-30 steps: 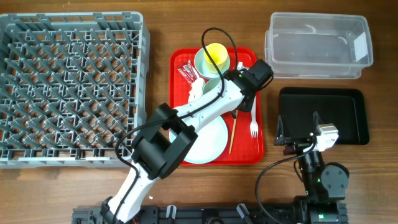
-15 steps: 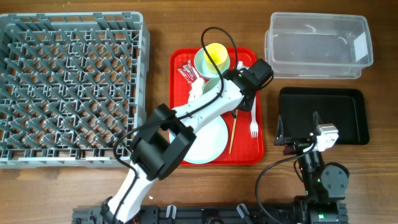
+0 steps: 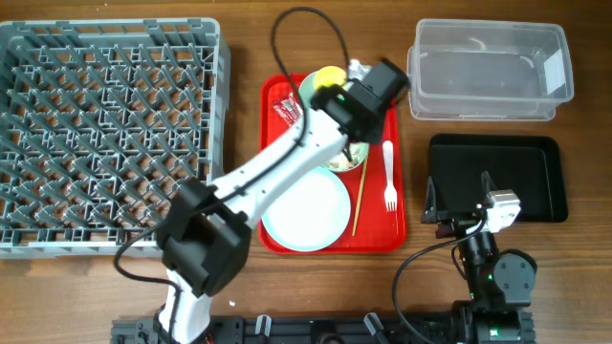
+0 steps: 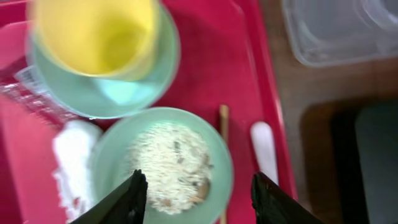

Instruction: Sort waste into correct bins and load items into the dishwasher rack

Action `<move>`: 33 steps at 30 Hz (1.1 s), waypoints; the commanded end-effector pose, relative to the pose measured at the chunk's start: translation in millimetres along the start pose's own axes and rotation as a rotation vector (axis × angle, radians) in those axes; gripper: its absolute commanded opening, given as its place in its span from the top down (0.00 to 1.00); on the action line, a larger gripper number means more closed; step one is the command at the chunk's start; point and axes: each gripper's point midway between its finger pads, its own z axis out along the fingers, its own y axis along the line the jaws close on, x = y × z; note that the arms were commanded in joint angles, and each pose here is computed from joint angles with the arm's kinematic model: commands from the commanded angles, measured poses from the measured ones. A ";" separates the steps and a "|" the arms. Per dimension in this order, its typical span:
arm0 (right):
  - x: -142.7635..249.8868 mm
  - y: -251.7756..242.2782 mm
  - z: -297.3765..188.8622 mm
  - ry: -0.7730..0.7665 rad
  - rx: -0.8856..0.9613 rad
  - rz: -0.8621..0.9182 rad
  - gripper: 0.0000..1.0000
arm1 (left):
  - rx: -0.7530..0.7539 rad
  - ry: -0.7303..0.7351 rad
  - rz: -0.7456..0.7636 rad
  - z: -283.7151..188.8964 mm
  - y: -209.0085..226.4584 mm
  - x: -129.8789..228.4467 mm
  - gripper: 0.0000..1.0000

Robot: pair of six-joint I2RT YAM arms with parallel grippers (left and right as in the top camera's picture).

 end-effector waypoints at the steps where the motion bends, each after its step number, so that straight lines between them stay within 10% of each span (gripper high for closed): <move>1: -1.2 -2.0 -0.2 -0.006 0.009 -0.015 0.00 | 0.039 -0.033 -0.151 -21.6 29.3 -30.0 0.47; 8: -1.2 -2.0 -0.2 -0.006 0.009 -0.015 0.00 | 0.098 0.042 -0.247 -19.5 61.5 -35.4 0.52; 11: -1.1 -2.0 -0.2 -0.006 0.009 -0.015 0.00 | 0.080 0.046 -0.274 -18.4 76.5 -38.1 0.33; 20: -1.2 -2.1 -0.2 -0.006 0.010 -0.015 0.00 | 0.071 0.030 -0.371 -36.6 122.1 -51.5 0.25; 25: -1.2 -2.0 -0.2 -0.006 0.009 -0.015 0.00 | -0.004 -0.104 -0.493 -86.1 193.2 -75.8 0.00; 33: -1.2 -2.1 -0.2 -0.006 0.010 -0.015 0.00 | -0.168 -0.086 -0.868 -124.4 328.2 -42.8 0.00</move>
